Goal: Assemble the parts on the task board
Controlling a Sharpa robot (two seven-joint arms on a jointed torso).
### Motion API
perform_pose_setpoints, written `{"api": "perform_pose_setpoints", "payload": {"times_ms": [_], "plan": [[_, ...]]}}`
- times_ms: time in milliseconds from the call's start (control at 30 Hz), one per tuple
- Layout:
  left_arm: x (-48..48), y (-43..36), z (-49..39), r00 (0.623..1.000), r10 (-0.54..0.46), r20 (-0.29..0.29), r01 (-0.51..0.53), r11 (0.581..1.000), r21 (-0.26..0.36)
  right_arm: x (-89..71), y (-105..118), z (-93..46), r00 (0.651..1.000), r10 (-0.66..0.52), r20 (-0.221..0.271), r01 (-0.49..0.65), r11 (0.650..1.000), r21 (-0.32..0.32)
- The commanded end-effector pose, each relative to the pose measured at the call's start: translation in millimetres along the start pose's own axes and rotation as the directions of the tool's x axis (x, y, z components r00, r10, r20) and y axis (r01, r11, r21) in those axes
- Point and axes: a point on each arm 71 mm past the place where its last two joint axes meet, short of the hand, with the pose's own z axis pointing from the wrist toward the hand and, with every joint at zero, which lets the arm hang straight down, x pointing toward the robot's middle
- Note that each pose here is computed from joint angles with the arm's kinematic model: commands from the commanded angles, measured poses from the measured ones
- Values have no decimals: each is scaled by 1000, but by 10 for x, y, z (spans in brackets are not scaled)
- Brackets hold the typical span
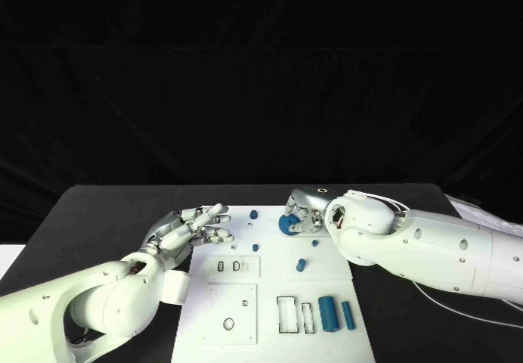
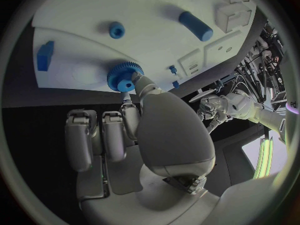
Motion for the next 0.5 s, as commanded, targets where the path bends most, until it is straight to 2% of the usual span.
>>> {"api": "perform_pose_setpoints", "payload": {"times_ms": [33, 267, 500], "plan": [[34, -4, 2, 999, -22, -24, 22, 1000, 0, -56, 125, 15, 998, 12, 56, -12, 1000, -9], [38, -4, 5, 999, -22, -24, 22, 1000, 0, -78, 454, 94, 995, 32, 92, -26, 997, -72], [36, -3, 9, 1000, -21, -23, 21, 1000, 1, 4, 635, 215, 996, 39, 82, -31, 995, -99]]}}
